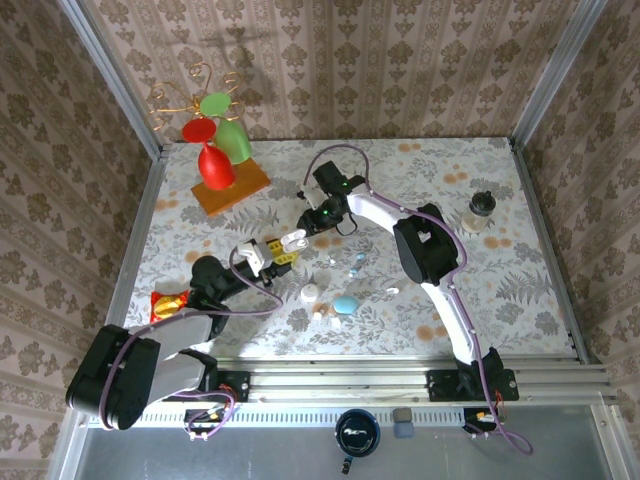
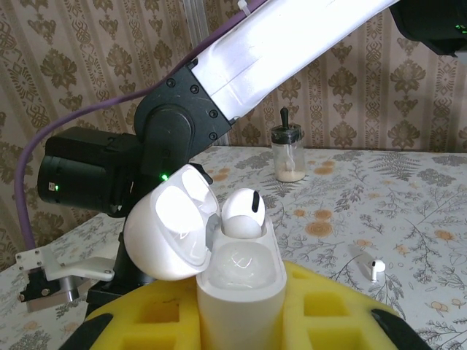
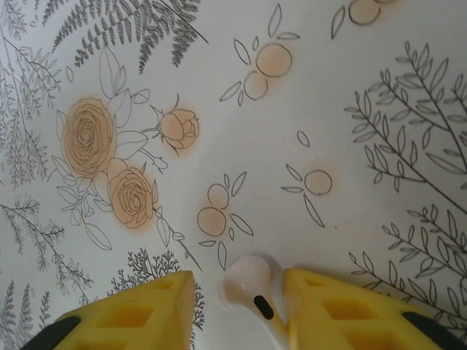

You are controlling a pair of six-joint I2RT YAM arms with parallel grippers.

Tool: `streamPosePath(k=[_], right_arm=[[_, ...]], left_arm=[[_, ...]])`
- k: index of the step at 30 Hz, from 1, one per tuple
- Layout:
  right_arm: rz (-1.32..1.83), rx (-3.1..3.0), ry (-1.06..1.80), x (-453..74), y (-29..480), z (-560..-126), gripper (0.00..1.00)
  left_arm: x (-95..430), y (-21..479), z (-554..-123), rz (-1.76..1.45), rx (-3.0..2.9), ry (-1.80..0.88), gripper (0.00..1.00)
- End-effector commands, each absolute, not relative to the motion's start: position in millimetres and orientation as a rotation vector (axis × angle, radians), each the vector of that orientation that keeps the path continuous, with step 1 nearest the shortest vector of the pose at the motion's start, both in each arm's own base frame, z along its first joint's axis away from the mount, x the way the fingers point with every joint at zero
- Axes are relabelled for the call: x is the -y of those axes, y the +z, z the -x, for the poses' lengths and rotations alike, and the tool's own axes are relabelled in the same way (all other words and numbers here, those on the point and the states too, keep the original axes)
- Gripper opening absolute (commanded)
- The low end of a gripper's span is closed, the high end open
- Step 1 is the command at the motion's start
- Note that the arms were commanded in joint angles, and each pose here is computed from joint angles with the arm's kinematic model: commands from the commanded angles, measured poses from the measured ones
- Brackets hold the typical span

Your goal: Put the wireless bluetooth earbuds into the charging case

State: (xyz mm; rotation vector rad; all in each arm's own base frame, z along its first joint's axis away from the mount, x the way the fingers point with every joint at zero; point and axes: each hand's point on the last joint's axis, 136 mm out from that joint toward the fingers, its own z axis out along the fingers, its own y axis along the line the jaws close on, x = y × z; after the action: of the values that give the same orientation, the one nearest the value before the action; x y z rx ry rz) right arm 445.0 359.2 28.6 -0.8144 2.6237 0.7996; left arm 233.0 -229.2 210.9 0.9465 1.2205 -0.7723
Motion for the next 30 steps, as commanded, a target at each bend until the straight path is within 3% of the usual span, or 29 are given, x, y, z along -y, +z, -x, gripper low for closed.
streamPosePath(k=[1, 6, 14, 24, 30], right_arm=[[0.824, -2.698, 0.783, -351.6, 21.5, -429.0, 0.31], [0.761, -2.716, 0.749, -348.9, 19.5, -434.1, 0.22], [0.741, -2.593, 0.582, -328.9, 44.5, -443.2, 0.16], [0.64, -2.644, -0.143, -202.1, 45.8, -423.7, 0.16], [0.697, -2.705, -0.348, -171.8, 26.3, -404.6, 0.17]], left_arm=[[231.6, 210.2, -228.1, -0.975, -1.203, -0.77, 0.0], [232.1, 210.8, -227.6, -0.977, -1.199, -0.776, 0.0], [232.1, 209.7, -226.3, -0.978, -1.2, -0.772, 0.0], [229.0, 206.2, -224.7, -0.997, -1.219, -0.722, 0.0], [229.8, 208.6, -223.4, -1.0, -1.209, -0.718, 0.0]])
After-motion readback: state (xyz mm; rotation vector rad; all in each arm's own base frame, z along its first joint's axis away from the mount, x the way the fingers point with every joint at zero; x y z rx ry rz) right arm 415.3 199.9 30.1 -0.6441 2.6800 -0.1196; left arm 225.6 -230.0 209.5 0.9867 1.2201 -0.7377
